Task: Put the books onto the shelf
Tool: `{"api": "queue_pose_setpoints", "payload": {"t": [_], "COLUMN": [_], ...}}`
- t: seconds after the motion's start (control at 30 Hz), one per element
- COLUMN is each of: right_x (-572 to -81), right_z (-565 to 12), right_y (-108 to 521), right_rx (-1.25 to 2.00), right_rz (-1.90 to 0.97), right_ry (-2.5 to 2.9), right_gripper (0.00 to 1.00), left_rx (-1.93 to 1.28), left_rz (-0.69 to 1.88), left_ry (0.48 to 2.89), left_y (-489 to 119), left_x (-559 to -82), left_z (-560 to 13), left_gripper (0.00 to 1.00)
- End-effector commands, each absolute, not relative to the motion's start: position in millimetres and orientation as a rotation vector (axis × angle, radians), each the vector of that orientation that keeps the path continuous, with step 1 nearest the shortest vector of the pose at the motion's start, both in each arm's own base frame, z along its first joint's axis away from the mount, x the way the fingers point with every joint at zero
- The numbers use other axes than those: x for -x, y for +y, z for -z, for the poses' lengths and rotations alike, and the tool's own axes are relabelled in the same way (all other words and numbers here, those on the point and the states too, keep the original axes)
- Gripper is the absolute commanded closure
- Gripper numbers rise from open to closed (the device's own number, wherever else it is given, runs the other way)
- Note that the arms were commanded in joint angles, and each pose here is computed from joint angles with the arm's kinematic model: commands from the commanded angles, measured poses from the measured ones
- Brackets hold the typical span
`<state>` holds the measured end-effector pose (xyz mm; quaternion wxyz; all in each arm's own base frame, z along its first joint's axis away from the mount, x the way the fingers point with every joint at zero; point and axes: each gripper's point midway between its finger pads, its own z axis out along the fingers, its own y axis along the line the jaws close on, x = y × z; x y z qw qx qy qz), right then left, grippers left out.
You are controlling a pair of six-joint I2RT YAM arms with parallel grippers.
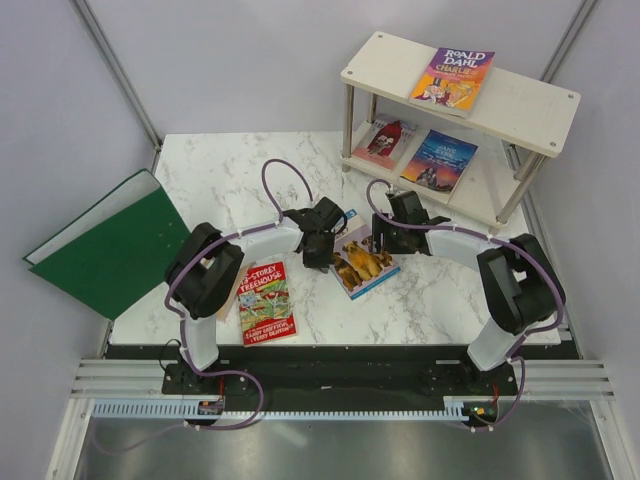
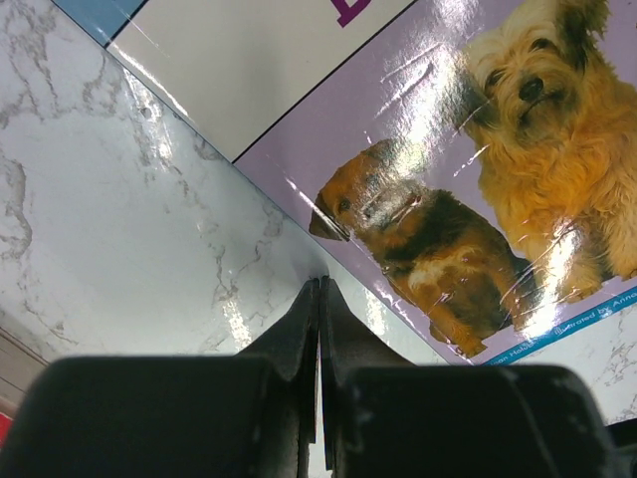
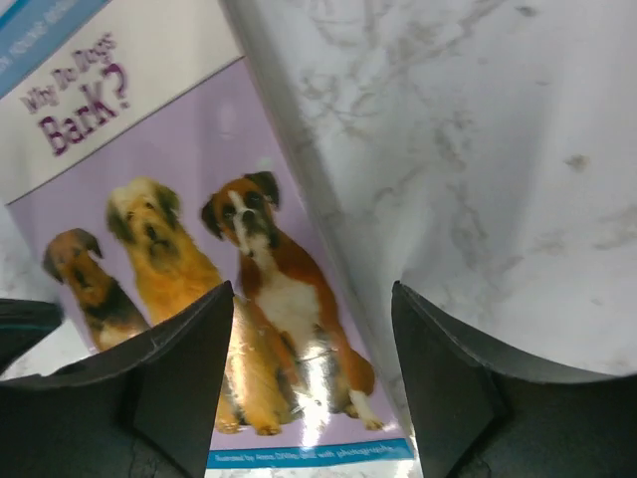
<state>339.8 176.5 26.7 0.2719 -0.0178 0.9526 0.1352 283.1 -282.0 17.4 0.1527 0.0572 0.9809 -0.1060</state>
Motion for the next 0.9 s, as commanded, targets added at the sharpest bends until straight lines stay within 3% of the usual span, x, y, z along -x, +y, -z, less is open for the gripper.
{"api": "queue_pose_setpoints", "payload": {"t": [0.0,0.3,0.43,0.47,0.5,0.63,0.73,0.87], "right_x": [-339,-314,-303,-302,-302,-305,-313,-324], "right_z": [-24,-61,-61,-59,-60,-69,-88,-128], "right_y": [213,263,261,260,260,258,254,248], "right_rx": [0.088,0.184,0.198,0.193,0.196,0.198,0.197,0.193], "right_rz": [-0.624,-1.109,-1.133,-1.125,-1.126,-1.104,-1.066,-1.052], "right_ry": [2.546,2.384,2.392,2.405,2.406,2.383,2.335,2.233], "right_gripper": [0.28,0.37,0.58,0.66,0.81,0.93,0.95,0.95], "left_rx": [-0.111,-0.113,-0.115,-0.117,-0.114,-0.086,-0.02,0.022], "left_rz": [0.301,0.281,0.276,0.273,0.274,0.27,0.3,0.476], "left_ry": [2.804,2.802,2.804,2.804,2.8,2.775,2.71,2.502], "left_y": [-286,-283,-283,-282,-282,-271,-256,-254], "left_x": [-290,-292,-293,-293,-293,-294,-297,-299], "left_z": [-19,-16,-15,-15,-16,-27,-52,-109], "left_gripper": [0.98,0.98,0.98,0.98,0.98,0.98,0.49,0.31]}}
